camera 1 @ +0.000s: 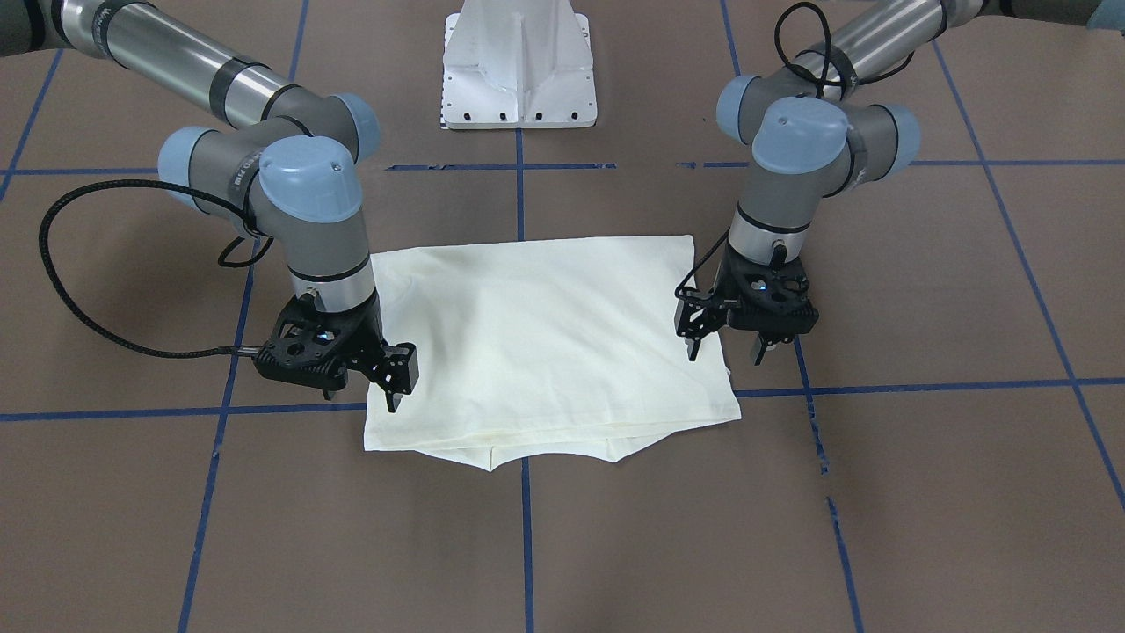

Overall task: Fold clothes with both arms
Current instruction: 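Release the hem and raise both grippers away from the folded shirt, then lower the left gripper to the shirt edge nearest it and grasp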

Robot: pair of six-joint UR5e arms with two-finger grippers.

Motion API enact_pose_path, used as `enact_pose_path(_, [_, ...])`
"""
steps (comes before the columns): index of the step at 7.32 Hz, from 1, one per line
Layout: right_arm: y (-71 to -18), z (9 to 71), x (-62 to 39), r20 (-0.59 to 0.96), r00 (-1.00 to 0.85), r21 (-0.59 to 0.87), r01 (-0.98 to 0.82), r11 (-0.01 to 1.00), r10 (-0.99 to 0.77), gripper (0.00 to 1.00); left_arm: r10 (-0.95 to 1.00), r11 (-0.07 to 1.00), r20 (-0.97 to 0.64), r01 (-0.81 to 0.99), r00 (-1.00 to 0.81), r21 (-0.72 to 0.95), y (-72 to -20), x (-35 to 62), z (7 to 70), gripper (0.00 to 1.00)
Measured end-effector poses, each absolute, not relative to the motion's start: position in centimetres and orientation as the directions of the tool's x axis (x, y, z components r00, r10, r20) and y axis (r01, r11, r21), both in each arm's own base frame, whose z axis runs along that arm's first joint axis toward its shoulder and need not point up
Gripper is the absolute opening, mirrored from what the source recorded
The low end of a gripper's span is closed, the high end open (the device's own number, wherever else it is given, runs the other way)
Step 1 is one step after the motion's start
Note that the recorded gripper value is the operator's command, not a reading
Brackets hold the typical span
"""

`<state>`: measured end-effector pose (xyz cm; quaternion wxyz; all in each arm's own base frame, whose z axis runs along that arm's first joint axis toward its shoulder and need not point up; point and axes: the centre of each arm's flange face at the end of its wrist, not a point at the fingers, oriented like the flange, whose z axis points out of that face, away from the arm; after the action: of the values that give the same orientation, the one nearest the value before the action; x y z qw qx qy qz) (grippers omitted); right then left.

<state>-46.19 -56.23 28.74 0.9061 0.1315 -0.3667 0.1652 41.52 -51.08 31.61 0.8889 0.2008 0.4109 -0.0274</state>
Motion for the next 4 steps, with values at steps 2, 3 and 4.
enact_pose_path(2, [-55.6, 28.6, -45.0, 0.721, 0.675, 0.129, -0.357, 0.925, 0.160, 1.00, 0.103, 0.936, -0.799, 0.214, 0.593, 0.279, -44.0, 39.7, 31.2, 0.98])
enact_pose_path(3, [-55.5, 28.5, -44.9, 0.723, 0.673, 0.129, -0.354, 0.926, 0.156, 1.00, 0.070, 0.946, -0.817, 0.222, 0.572, 0.236, -41.0, 40.3, 31.6, 0.84])
enact_pose_path(4, [-55.4, 28.4, -44.8, 0.725, 0.671, 0.130, -0.355, 0.926, 0.155, 1.00, 0.033, 0.949, -0.824, 0.241, 0.566, 0.203, -38.6, 41.4, 32.6, 0.82])
